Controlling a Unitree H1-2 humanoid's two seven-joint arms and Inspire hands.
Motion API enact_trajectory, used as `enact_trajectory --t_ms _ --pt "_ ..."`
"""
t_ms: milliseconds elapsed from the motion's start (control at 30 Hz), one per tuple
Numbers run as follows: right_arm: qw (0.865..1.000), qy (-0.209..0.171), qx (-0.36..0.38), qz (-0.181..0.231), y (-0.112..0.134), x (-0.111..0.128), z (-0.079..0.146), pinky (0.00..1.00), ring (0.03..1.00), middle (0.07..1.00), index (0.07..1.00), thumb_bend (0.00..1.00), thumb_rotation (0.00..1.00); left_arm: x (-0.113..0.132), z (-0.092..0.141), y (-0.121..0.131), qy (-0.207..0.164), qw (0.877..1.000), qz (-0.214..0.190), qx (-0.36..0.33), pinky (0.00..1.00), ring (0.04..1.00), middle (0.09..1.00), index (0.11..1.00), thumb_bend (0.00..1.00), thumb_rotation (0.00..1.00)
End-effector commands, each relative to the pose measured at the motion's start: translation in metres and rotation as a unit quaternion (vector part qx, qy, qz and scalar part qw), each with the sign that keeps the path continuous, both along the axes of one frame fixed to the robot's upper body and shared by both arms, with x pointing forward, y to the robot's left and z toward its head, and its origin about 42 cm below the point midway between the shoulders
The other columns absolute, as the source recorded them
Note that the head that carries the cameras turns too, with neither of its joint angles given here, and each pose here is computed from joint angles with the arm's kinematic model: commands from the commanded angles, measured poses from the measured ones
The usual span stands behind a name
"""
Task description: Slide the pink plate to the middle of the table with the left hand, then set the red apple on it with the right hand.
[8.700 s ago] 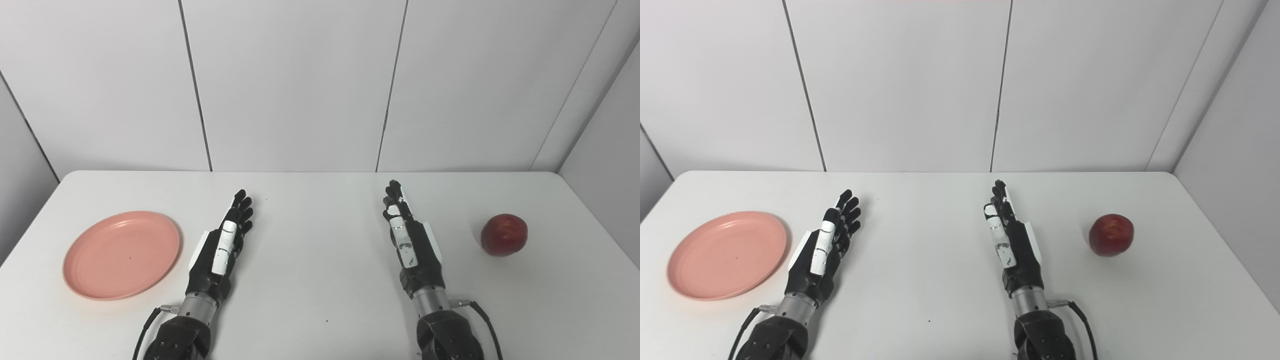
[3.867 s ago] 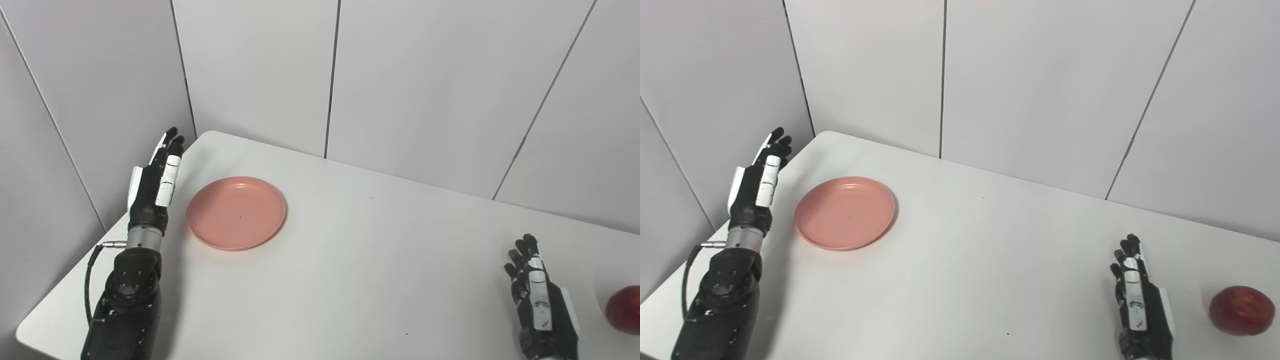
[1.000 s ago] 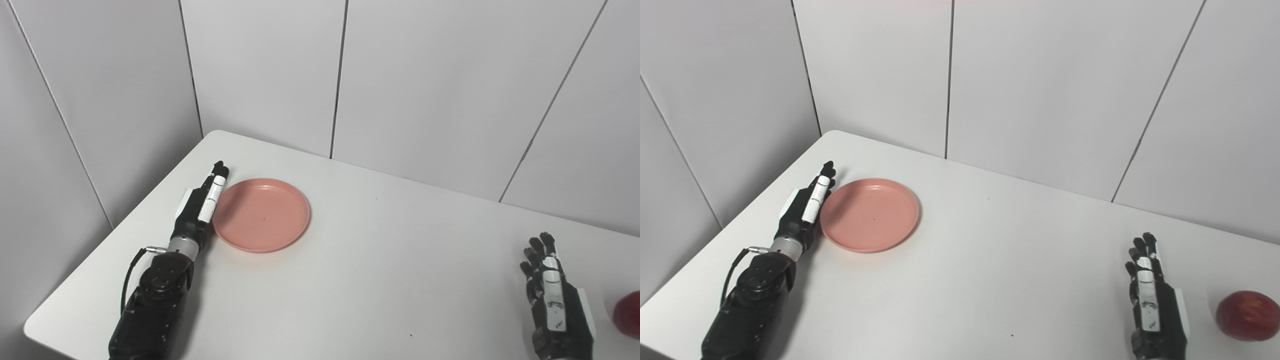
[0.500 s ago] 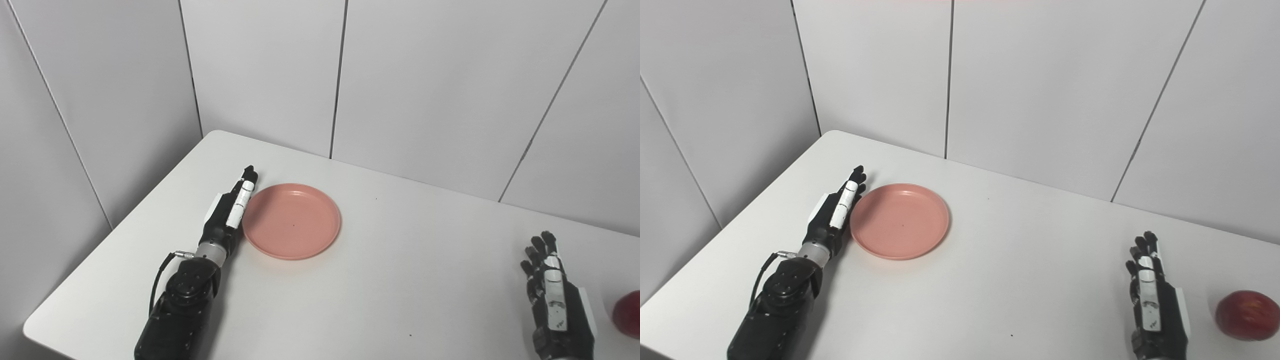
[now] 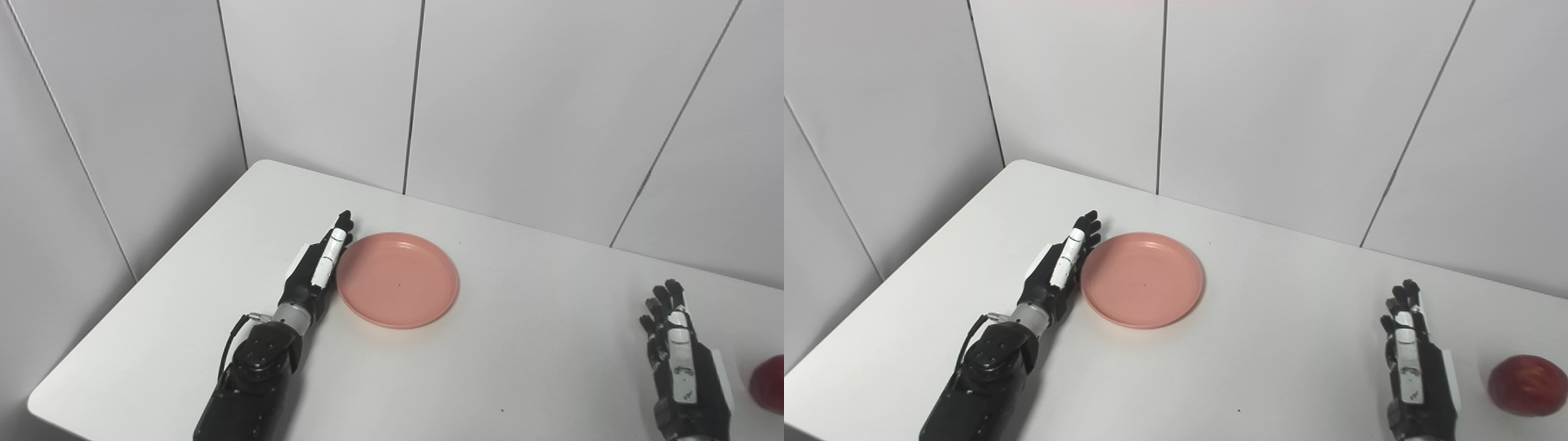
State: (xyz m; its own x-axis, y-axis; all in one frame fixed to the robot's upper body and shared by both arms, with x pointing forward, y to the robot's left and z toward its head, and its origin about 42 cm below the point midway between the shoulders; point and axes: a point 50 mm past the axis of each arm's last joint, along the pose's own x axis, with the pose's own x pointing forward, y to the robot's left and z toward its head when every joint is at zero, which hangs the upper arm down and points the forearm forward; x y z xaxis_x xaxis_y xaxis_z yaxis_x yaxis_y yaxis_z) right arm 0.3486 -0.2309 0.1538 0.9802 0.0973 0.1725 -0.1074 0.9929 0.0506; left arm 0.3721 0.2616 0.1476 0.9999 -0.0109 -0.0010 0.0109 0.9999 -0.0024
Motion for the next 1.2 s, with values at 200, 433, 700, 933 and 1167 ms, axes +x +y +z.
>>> enact_trajectory --t_ms 200,433,700,933,1167 --pt "0.999 -0.033 0.001 0.014 0.01 0.004 0.024 1.0 1.0 0.992 1.0 0.68 0.93 0.011 0.013 -0.03 -0.045 0.998 -0.026 -0.02 1.0 1.0 1.0 1.0 0.71 1.0" --pt "0.999 -0.029 0.003 0.014 0.017 0.004 0.025 1.0 1.0 0.988 0.999 0.67 0.92 0.012 0.008 -0.043 -0.044 0.997 -0.047 -0.029 1.0 1.0 1.0 1.0 0.73 1.0" --pt "1.0 -0.027 0.004 0.008 0.03 0.004 0.027 1.0 1.0 0.982 0.989 0.66 0.9 0.011 0.008 -0.049 -0.047 0.995 -0.074 -0.037 1.0 1.0 1.0 1.0 0.7 1.0" --pt "0.999 -0.031 0.021 0.001 0.047 0.007 0.026 1.0 0.992 0.972 0.978 0.66 0.87 0.006 0.009 -0.049 -0.044 0.995 -0.084 -0.035 1.0 1.0 1.0 1.0 0.7 1.0" --pt "0.999 -0.037 0.014 -0.007 0.058 0.007 0.029 1.0 0.984 0.959 0.965 0.65 0.88 0.005 0.006 -0.058 -0.051 0.992 -0.107 -0.044 1.0 1.0 1.0 1.0 0.7 1.0"
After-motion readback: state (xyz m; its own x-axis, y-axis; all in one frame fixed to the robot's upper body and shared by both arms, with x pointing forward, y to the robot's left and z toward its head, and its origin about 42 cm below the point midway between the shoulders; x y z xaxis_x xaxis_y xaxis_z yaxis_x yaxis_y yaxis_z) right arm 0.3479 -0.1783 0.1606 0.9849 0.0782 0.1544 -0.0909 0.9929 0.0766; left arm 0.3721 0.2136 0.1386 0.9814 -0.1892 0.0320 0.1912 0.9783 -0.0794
